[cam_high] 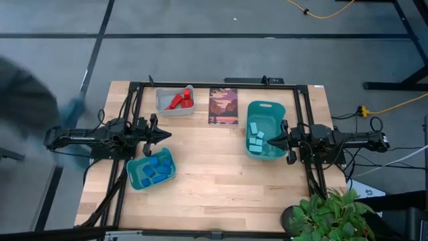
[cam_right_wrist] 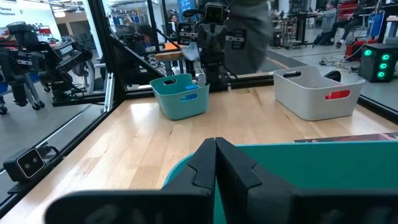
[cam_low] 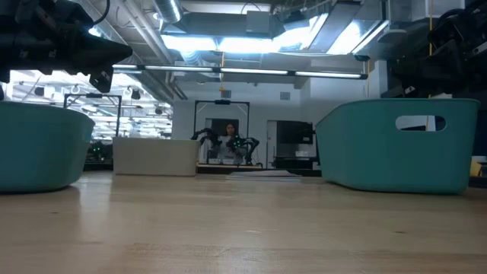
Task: Sort & place blocks by color
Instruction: Return To Home Position
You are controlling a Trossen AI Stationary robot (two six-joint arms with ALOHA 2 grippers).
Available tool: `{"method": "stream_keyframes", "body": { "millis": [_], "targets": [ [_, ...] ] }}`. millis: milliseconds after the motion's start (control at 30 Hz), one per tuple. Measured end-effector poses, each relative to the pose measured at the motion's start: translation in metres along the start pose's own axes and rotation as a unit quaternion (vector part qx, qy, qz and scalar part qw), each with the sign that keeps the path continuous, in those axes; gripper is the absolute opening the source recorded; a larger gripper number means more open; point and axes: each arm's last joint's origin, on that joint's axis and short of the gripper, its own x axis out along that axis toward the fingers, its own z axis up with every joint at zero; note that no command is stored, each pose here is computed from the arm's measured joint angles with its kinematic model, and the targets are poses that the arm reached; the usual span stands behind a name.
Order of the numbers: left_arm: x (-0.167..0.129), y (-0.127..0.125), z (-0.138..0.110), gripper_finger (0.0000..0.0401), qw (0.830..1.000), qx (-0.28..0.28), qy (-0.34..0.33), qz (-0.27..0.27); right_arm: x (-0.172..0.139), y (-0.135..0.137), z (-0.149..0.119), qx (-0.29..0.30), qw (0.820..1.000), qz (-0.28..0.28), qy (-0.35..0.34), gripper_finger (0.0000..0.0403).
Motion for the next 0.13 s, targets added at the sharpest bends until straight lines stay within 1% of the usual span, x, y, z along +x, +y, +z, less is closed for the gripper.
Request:
{"method": "stream_keyframes", "body": {
  "millis": [133],
  "targets": [
    [0.0000,0.0000,0.0000,0.0000,1.000,0.000,0.000,0.000,0.0000,0.0000,0.0000,0.000,1.000,0.000,0.000,0.0015]
  ]
}}
